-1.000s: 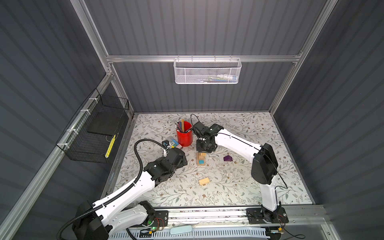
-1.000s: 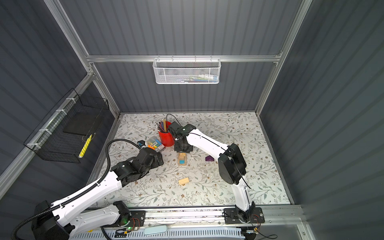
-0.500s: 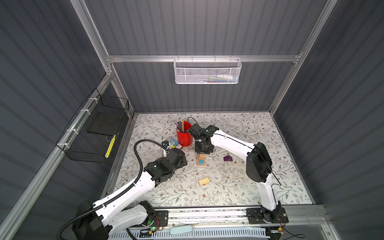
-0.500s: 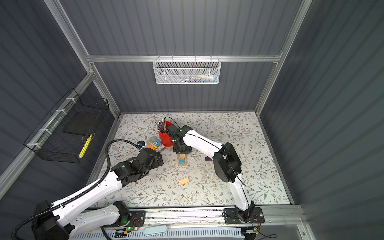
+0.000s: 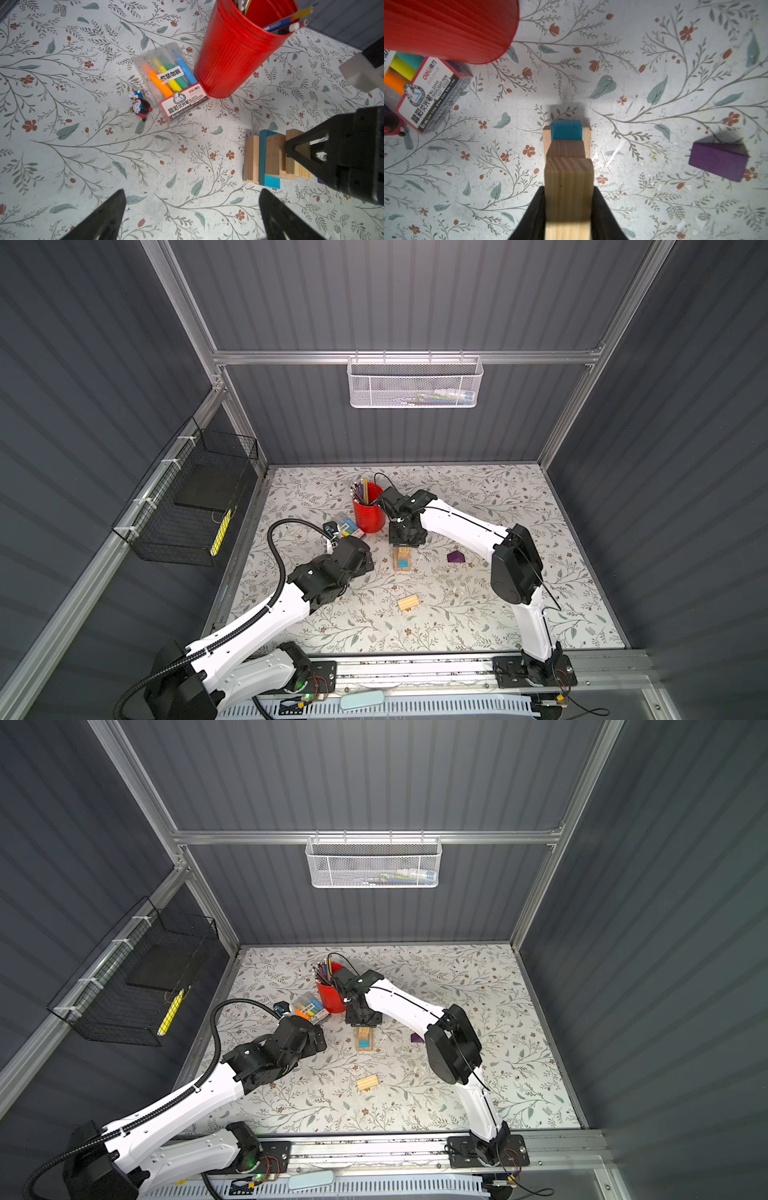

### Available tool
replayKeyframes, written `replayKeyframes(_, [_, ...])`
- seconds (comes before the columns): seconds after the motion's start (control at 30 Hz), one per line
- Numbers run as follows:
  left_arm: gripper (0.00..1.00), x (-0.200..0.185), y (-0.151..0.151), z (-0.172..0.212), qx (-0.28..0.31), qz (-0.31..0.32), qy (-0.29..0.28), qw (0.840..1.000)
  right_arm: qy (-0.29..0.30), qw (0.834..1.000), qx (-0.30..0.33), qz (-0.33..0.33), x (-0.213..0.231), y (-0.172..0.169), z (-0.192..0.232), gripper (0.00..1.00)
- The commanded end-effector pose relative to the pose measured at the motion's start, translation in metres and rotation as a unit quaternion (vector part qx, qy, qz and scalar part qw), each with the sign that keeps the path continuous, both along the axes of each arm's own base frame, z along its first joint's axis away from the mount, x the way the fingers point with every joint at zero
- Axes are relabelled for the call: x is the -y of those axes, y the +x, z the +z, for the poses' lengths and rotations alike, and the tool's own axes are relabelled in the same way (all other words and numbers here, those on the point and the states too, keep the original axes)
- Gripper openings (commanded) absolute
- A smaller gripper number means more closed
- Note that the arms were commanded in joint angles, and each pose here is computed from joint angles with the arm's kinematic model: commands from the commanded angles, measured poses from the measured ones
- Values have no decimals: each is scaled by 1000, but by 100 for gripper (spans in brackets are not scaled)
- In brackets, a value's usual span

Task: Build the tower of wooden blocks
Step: 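Lower the wooden block onto the group and open the right gripper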

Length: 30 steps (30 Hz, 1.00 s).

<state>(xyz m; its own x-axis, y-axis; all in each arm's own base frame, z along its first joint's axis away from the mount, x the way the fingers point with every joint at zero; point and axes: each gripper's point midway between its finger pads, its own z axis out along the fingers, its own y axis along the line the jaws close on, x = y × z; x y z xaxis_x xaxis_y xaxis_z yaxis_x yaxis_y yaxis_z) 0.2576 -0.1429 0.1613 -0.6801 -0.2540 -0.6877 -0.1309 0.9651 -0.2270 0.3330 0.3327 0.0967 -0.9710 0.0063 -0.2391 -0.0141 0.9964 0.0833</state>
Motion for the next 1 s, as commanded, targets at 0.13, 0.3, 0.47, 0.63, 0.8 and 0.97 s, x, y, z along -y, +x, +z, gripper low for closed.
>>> replayKeyframes(0.13, [100,-10,-4,-1,-1,14,7,1000,-3,1000,-9,4,-6,-2,-7,29])
replayKeyframes(0.3, [100,-10,-4,-1,-2,13,9,1000,-6,1000,-12,7,-6,-3,-9,35])
replayKeyframes(0.47, [100,-10,-4,0,0,14,8,1000,-6,1000,-15,7,-5,-4,-9,42])
replayKeyframes(0.63, [100,-12,-4,0,1,15,9,1000,-10,1000,-19,8,-4,-7,-10,44])
replayKeyframes(0.8, [100,-11,-4,0,0,15,7,1000,-10,1000,-19,8,-3,-9,-13,41])
replayKeyframes(0.97, [100,-11,-4,1,1,13,6,1000,-10,1000,-19,7,-3,-8,-13,39])
